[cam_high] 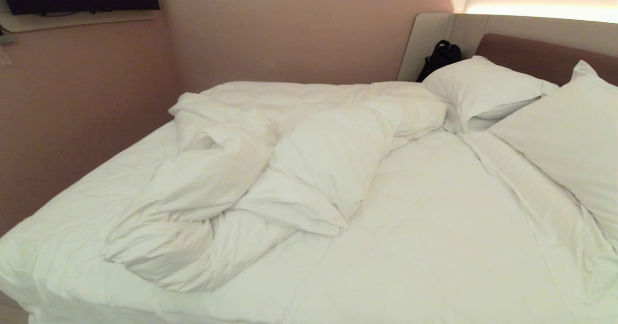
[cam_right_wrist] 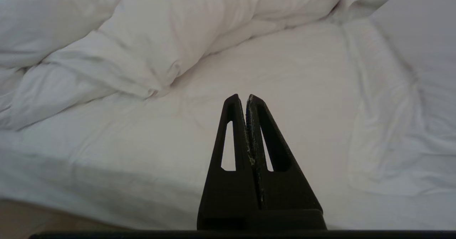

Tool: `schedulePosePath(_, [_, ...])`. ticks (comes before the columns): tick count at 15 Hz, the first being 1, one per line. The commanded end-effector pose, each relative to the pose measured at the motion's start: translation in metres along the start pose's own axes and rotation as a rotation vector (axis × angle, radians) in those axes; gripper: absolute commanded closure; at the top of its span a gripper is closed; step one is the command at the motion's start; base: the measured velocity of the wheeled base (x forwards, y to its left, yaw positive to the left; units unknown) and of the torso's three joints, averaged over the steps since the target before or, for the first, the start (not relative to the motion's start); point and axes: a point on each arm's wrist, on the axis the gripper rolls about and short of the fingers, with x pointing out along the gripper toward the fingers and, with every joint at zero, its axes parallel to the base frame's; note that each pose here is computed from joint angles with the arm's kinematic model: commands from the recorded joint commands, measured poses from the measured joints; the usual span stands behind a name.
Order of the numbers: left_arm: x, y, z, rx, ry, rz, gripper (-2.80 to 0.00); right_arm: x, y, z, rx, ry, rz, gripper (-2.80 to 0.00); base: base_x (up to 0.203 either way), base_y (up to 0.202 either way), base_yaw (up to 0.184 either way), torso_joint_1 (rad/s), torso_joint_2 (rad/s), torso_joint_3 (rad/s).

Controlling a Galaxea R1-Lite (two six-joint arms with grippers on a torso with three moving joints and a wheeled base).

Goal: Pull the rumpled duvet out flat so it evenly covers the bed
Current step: Hold the folded corner of the quilt

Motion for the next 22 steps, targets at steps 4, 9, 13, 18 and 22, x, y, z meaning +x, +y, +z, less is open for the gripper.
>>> schedulePosePath(4, [0.000,0.000,0.000,0.000,0.000,0.000,0.00,0.043,-0.001,0.023,0.179,0.264,0.218,0.00,0.000,0.000,0.000,0.000,0.00,0.000])
schedulePosePath(9, [0.000,0.000,0.000,0.000,0.000,0.000,0.00,0.073,-0.003,0.036,0.298,0.329,0.297,0.00,0.000,0.000,0.000,0.000,0.00,0.000])
schedulePosePath(13, [0.000,0.000,0.000,0.000,0.000,0.000,0.00,0.097,-0.006,0.036,0.353,0.415,0.285,0.00,0.000,0.000,0.000,0.000,0.00,0.000])
schedulePosePath(18, [0.000,0.000,0.000,0.000,0.000,0.000,0.00,0.135,-0.010,0.032,0.428,0.492,0.263,0.00,0.000,0.000,0.000,0.000,0.00,0.000])
schedulePosePath(22, [0.000,0.000,0.000,0.000,-0.001,0.000,0.00,0.166,-0.014,0.024,0.446,0.540,0.255,0.00,0.000,0.000,0.000,0.000,0.00,0.000])
